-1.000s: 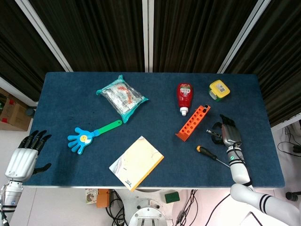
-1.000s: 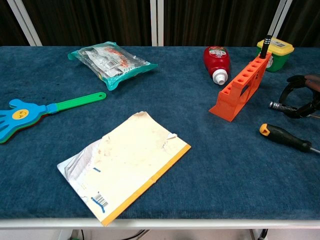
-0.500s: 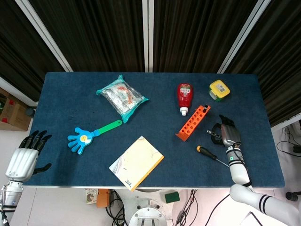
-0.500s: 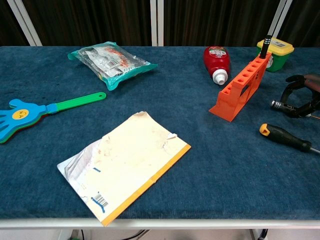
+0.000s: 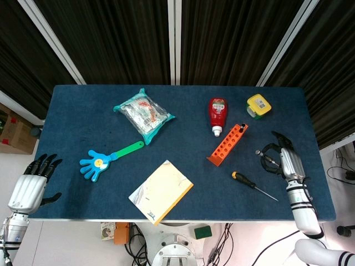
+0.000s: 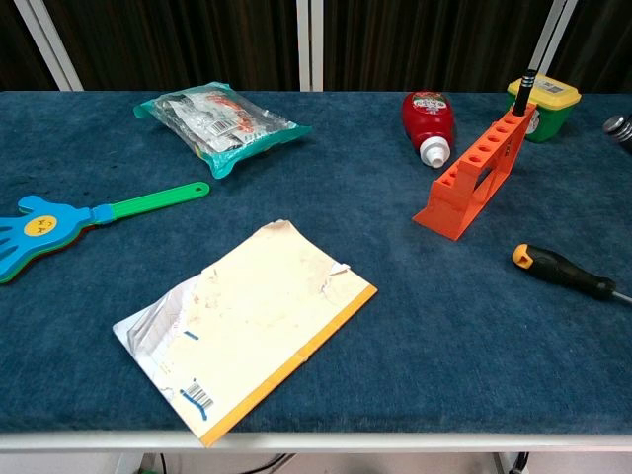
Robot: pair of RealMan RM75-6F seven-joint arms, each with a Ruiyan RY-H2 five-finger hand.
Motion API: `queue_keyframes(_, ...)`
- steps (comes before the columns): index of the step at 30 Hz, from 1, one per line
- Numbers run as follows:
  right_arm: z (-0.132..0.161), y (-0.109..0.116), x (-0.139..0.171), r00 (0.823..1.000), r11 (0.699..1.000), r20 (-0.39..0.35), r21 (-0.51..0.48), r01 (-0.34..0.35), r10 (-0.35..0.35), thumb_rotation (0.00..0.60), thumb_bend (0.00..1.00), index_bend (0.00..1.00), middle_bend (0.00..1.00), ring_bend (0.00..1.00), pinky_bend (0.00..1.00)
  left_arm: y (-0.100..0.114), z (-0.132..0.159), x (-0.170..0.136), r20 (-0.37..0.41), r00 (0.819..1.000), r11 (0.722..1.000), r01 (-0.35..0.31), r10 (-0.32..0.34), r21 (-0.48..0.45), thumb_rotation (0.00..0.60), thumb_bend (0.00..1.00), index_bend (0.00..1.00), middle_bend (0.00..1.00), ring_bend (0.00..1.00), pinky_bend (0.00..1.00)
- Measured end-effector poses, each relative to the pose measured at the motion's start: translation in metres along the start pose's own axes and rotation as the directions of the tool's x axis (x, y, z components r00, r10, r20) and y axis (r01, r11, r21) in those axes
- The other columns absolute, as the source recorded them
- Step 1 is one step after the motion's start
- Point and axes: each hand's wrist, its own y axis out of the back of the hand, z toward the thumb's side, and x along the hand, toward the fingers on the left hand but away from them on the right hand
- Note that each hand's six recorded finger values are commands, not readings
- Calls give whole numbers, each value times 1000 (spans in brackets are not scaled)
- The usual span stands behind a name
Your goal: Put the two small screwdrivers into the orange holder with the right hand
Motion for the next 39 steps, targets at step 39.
queue_keyframes(39,100,-36,-53,914,727,-402,-643,-241,-52,600,405,714,58,0,0,-2,-2,2,-11,1000,1000,3,-3,2,600,53,155,84,41,182)
